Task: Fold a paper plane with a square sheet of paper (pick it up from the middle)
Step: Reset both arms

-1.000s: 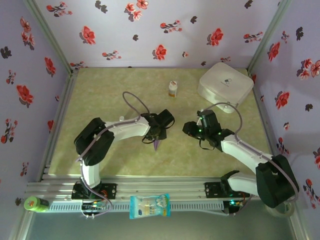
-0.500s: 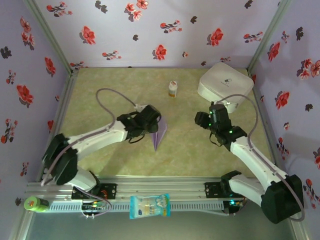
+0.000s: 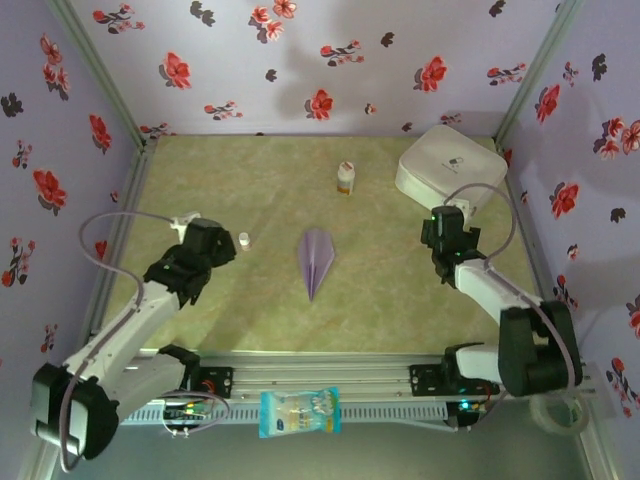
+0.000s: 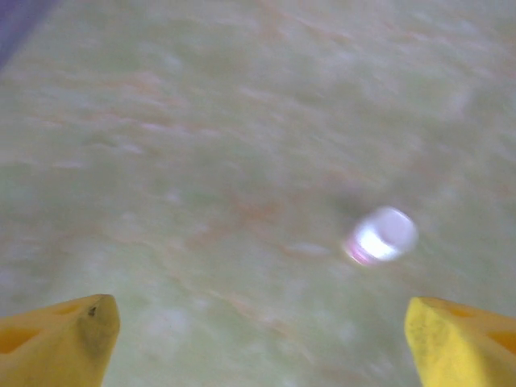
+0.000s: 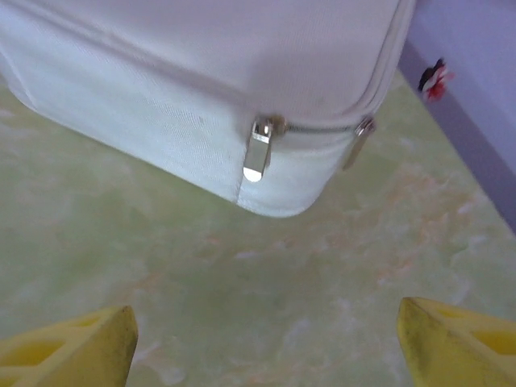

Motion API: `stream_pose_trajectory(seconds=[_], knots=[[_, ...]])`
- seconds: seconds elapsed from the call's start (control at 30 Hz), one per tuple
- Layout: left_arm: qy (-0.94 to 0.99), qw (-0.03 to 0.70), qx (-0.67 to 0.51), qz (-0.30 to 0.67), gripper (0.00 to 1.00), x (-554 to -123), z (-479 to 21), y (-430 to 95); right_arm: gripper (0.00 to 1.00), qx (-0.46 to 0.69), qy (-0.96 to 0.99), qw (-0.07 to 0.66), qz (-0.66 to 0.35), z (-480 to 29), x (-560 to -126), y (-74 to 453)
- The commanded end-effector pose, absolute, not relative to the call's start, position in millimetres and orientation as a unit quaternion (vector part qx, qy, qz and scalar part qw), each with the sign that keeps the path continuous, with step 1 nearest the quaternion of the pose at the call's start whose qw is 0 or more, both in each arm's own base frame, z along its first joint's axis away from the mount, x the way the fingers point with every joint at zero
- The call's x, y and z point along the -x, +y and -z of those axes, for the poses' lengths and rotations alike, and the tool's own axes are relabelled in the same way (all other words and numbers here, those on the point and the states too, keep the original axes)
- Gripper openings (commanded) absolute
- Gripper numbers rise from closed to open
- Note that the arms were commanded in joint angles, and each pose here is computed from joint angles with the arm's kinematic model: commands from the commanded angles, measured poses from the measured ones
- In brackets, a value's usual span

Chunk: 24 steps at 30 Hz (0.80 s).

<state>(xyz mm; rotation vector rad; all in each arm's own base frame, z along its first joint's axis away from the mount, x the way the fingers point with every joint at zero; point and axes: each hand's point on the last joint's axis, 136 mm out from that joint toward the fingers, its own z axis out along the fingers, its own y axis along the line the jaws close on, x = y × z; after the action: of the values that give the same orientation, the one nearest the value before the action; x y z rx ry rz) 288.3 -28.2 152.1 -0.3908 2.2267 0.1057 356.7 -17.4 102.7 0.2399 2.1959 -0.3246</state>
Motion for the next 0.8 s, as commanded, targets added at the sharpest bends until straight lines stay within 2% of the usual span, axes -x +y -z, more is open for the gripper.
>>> stream_pose_trajectory(seconds=[0.0,0.1,0.27,0.37,0.4,0.43,0.6,0.77], knots=[[0.859,0.479,0.134,-0.122,0.96,-299,-162,13,0.84,-0.083,0.850,0.514,0.081,-111,-387,-14],[0.835,0.511,0.146,-0.142,0.97,-307,-153,37,0.84,-0.037,0.829,0.555,0.051,-108,-394,0],[0.808,0.559,0.113,-0.148,0.99,-322,-142,41,0.85,-0.052,0.795,0.605,-0.001,-93,-389,-8],[0.800,0.575,0.115,-0.129,0.99,-331,-126,41,0.85,-0.087,0.820,0.566,0.027,-88,-392,-21],[0.803,0.573,0.112,-0.120,0.99,-336,-125,38,0.95,-0.105,0.819,0.562,0.040,-86,-396,-29],[0.799,0.582,0.102,-0.111,0.99,-342,-126,34,0.99,-0.104,0.814,0.570,0.042,-88,-393,-29],[0.791,0.602,0.050,-0.100,0.99,-376,-129,22,0.99,-0.117,0.812,0.569,0.054,-88,-391,-34],[0.787,0.607,0.062,-0.092,1.00,-385,-105,30,0.99,-0.116,0.813,0.568,0.055,-88,-391,-34]])
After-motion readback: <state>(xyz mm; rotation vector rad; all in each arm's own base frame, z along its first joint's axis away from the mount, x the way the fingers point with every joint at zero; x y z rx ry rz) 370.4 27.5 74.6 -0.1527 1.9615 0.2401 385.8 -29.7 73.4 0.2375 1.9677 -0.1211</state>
